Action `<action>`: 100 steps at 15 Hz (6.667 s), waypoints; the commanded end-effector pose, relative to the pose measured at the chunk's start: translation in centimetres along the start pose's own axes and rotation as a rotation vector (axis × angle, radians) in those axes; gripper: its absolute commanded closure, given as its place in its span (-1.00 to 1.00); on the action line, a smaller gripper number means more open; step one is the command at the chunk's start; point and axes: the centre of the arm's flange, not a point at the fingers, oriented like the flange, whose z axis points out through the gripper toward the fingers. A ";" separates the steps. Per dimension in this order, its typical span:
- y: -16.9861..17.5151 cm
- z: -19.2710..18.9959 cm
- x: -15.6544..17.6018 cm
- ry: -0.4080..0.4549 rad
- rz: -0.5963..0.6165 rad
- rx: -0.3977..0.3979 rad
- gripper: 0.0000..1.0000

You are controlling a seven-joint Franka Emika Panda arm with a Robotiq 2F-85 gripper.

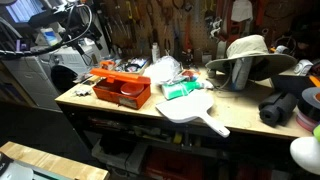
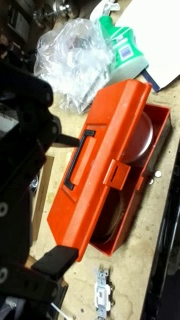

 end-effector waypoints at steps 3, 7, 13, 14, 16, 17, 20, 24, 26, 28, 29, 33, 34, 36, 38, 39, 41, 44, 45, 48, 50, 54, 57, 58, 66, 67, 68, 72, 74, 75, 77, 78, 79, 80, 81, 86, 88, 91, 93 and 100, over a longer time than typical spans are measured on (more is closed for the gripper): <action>0.0 0.0 0.0 0.000 0.000 0.000 -1.00; 0.0 0.0 0.0 -0.001 0.000 0.000 -1.00; 1.2 2.8 2.1 -0.070 0.119 0.031 -1.00; 1.6 3.4 2.4 -0.070 0.148 0.037 -1.00; 2.3 4.4 2.8 -0.103 0.187 0.068 -1.00; 2.7 5.0 3.0 -0.112 0.202 0.081 -0.99; 3.8 6.4 3.1 -0.134 0.228 0.106 -0.36; 4.6 8.7 3.8 -0.151 0.260 0.120 0.27; 4.7 9.5 4.3 -0.151 0.272 0.130 0.57; 4.9 10.1 4.9 -0.155 0.285 0.136 0.88; 5.0 10.3 5.1 -0.156 0.292 0.136 1.00; 5.4 11.5 5.5 -0.199 0.296 0.131 1.00; 5.5 11.9 5.5 -0.203 0.299 0.130 1.00; 5.7 12.5 5.6 -0.210 0.298 0.132 1.00; 5.6 13.0 5.7 -0.230 0.288 0.144 1.00; 5.5 13.3 5.8 -0.240 0.283 0.144 1.00; 5.3 13.8 5.8 -0.257 0.267 0.150 1.00; 4.8 14.7 5.7 -0.289 0.253 0.161 1.00; 4.6 15.2 5.7 -0.300 0.248 0.166 1.00; 4.2 16.5 5.5 -0.324 0.244 0.172 1.00; 4.1 17.3 5.4 -0.340 0.243 0.178 1.00; 3.6 19.3 5.2 -0.374 0.238 0.191 1.00; 3.4 20.3 5.1 -0.376 0.250 0.192 1.00; 3.5 20.5 5.1 -0.368 0.260 0.186 1.00; 3.8 22.4 4.8 -0.234 0.326 0.187 1.00; 3.9 22.8 5.0 -0.229 0.338 0.180 1.00; 3.9 22.9 5.0 -0.220 0.340 0.175 1.00; 4.0 21.8 4.6 -0.201 0.336 0.162 1.00; 4.0 20.5 4.1 -0.187 0.334 0.155 1.00; 4.0 19.9 3.9 -0.187 0.335 0.155 1.00; 3.8 19.2 3.5 -0.193 0.330 0.162 1.00; 3.8 19.0 3.4 -0.199 0.328 0.167 1.00; 3.7 18.9 3.3 -0.198 0.332 0.164 1.00; 3.6 18.8 3.2 -0.190 0.332 0.162 1.00; 3.7 18.6 3.2 -0.171 0.341 0.160 1.00; 3.9 17.1 2.7 -0.135 0.350 0.162 1.00; 3.8 16.5 2.4 -0.147 0.347 0.163 1.00; 3.6 16.2 1.8 -0.175 0.351 0.161 1.00; 3.5 16.2 1.5 -0.185 0.349 0.170 1.00; 3.8 13.8 0.7 -0.092 0.372 0.172 1.00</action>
